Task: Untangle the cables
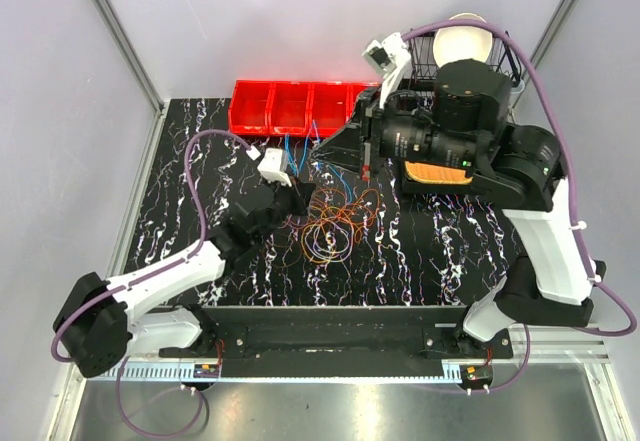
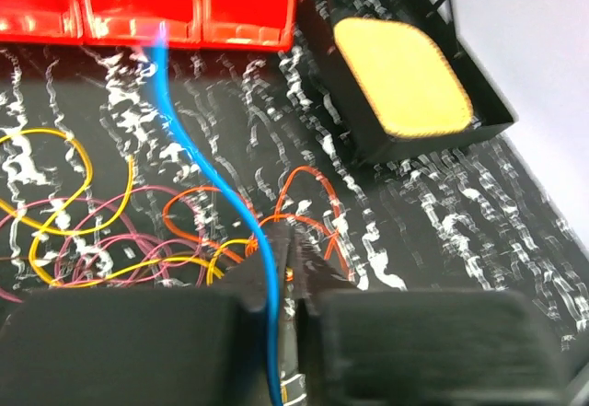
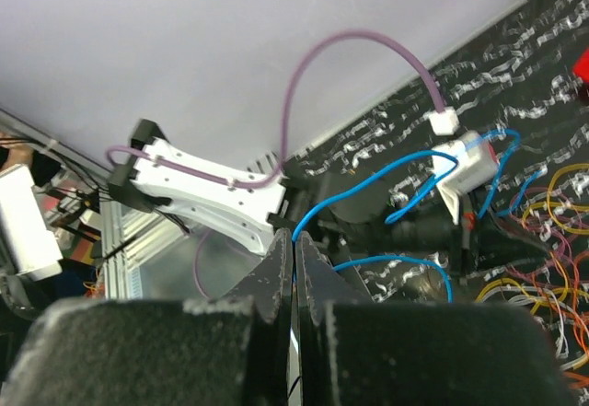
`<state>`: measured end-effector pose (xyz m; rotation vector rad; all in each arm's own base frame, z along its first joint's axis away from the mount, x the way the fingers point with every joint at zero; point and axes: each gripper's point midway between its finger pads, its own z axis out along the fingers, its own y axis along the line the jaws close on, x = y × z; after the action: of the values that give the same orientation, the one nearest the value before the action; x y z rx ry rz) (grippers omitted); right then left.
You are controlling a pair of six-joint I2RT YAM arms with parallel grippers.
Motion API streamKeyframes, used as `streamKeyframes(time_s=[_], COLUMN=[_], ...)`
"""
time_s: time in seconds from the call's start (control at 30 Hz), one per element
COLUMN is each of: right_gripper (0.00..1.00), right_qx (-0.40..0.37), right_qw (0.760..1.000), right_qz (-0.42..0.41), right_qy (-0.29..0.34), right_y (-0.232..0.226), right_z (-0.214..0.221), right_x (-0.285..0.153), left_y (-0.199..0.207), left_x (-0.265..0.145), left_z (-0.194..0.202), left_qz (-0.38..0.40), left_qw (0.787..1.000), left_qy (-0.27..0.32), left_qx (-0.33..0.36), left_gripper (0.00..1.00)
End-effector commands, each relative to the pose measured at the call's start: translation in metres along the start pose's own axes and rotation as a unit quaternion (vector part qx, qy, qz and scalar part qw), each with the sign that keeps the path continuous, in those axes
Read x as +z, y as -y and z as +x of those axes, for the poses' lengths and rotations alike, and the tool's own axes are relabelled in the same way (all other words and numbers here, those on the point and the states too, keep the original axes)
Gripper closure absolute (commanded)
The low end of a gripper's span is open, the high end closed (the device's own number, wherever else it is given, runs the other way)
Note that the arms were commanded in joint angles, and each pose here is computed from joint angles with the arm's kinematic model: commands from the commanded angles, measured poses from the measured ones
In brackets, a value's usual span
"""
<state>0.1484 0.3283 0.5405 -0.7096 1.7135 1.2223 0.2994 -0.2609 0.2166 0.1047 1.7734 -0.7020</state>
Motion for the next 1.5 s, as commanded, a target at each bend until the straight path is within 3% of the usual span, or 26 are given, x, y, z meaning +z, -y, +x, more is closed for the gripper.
streamKeyframes(time_s=[0.0, 0.13, 0.23, 0.3, 0.37, 0.53, 0.67, 0.83, 0.97, 1.2, 1.33, 1.47], right_gripper=[1.0, 1.0, 1.0, 1.0, 1.0, 1.0, 1.0, 1.0, 1.0, 1.0, 1.0, 1.0], right_qx=[-0.006, -0.007, -0.016, -0.022, -0.022, 0.0, 0.007, 0.051, 0.076, 0.072, 0.056, 0.047], right_qw=[0.999, 0.996, 0.985, 0.975, 0.969, 0.958, 0.954, 0.935, 0.938, 0.945, 0.941, 0.938], right_qz=[0.036, 0.093, 0.168, 0.218, 0.242, 0.273, 0.278, 0.32, 0.305, 0.292, 0.309, 0.317], right_qy=[0.01, 0.013, 0.028, 0.043, 0.053, 0.089, 0.113, 0.145, 0.146, 0.126, 0.129, 0.133], right_y=[0.013, 0.039, 0.07, 0.094, 0.11, 0.173, 0.215, 0.293, 0.33, 0.358, 0.37, 0.378], right_z=[0.0, 0.004, 0.001, -0.007, -0.015, -0.052, -0.077, -0.095, -0.095, -0.085, -0.085, -0.087], right_x=[0.0, 0.009, 0.014, 0.015, 0.019, 0.028, 0.036, 0.015, 0.02, 0.034, 0.035, 0.036], left_y=[0.022, 0.015, 0.0, -0.018, -0.039, -0.069, -0.099, -0.098, -0.105, -0.099, -0.097, -0.122], left_x=[-0.01, -0.03, -0.047, -0.068, -0.094, -0.142, -0.166, -0.179, -0.19, -0.209, -0.208, -0.212], left_z=[-0.039, -0.044, -0.033, -0.022, -0.015, -0.022, -0.006, -0.018, -0.037, -0.051, -0.044, -0.038], left_qz=[0.027, 0.007, -0.046, -0.099, -0.148, -0.195, -0.237, -0.228, -0.245, -0.213, -0.212, -0.289], left_qw=[0.999, 0.999, 0.998, 0.99, 0.976, 0.964, 0.952, 0.963, 0.966, 0.977, 0.977, 0.956], left_qy=[0.046, 0.035, -0.036, -0.101, -0.149, -0.155, -0.158, -0.113, -0.056, -0.011, -0.018, 0.007], left_qx=[-0.009, -0.015, -0.002, 0.021, 0.049, 0.092, 0.111, 0.084, 0.062, 0.019, -0.002, -0.04], left_gripper=[1.0, 1.0, 0.35, 0.08, 0.03, 0.01, 0.01, 0.01, 0.01, 0.01, 0.01, 0.01])
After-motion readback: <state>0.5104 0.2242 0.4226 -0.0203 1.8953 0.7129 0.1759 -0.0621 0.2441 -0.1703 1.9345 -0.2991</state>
